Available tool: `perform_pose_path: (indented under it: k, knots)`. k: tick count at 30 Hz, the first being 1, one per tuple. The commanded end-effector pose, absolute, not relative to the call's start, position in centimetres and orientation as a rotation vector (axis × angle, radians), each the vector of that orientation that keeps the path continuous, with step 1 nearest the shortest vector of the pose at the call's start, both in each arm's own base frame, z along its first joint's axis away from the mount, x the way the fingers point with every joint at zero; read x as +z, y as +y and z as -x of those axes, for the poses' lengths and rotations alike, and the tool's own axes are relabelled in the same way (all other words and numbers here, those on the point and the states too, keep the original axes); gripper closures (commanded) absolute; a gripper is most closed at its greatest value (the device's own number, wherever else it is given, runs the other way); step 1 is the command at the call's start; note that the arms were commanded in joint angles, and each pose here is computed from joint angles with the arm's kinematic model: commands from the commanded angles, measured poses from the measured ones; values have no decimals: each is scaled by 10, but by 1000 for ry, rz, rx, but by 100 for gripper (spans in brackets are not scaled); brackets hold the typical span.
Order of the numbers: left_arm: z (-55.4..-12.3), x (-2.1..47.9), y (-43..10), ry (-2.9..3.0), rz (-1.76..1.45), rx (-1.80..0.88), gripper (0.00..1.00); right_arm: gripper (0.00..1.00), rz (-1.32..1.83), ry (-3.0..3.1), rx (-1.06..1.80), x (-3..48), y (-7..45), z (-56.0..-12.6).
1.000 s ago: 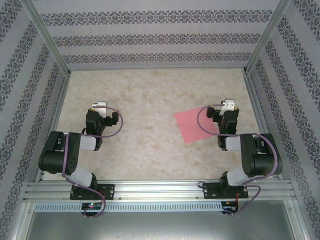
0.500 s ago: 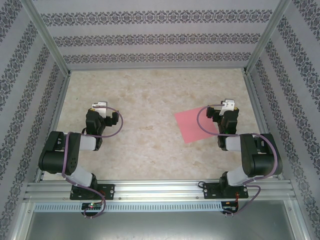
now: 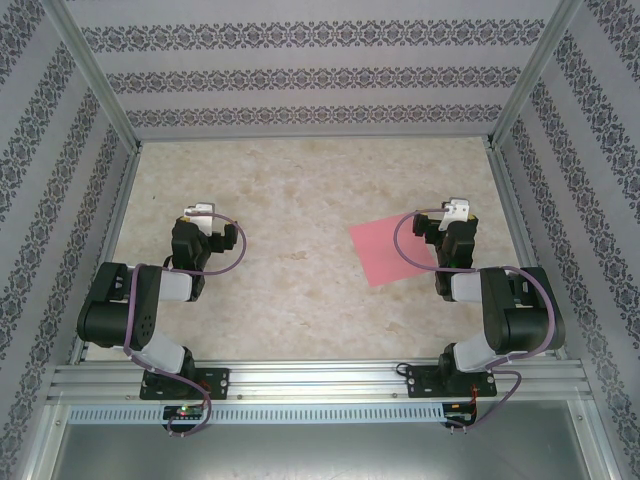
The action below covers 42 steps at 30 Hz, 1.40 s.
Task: Fold a paper plane with a square sheet of paper (pick it up from the middle)
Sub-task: Move the square sheet of paper to the center of the table.
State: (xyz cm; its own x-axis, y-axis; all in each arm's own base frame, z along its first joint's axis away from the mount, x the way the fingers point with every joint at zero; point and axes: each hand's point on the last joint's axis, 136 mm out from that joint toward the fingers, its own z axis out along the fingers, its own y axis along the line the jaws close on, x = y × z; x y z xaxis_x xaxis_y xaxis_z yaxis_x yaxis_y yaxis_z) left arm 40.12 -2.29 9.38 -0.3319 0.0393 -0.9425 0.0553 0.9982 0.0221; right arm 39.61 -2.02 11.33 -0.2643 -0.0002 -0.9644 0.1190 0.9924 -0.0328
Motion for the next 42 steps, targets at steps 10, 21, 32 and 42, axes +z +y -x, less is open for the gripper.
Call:
perform_pose_path:
  k: [10,21,32,42]
  knots:
    - [-399,113,-20,1846,-72,-15,0,2,-40,1775,-67,130,-13,-397]
    - [-372,177,-14,1801,-17,-25,0,2,-135,1915,-111,162,-12,-379]
    - [-345,223,-10,1790,276,-232,0,2,-301,2282,552,173,62,-346]
    - [-343,192,-58,2056,334,-610,0,10,-172,2528,566,125,140,-307]
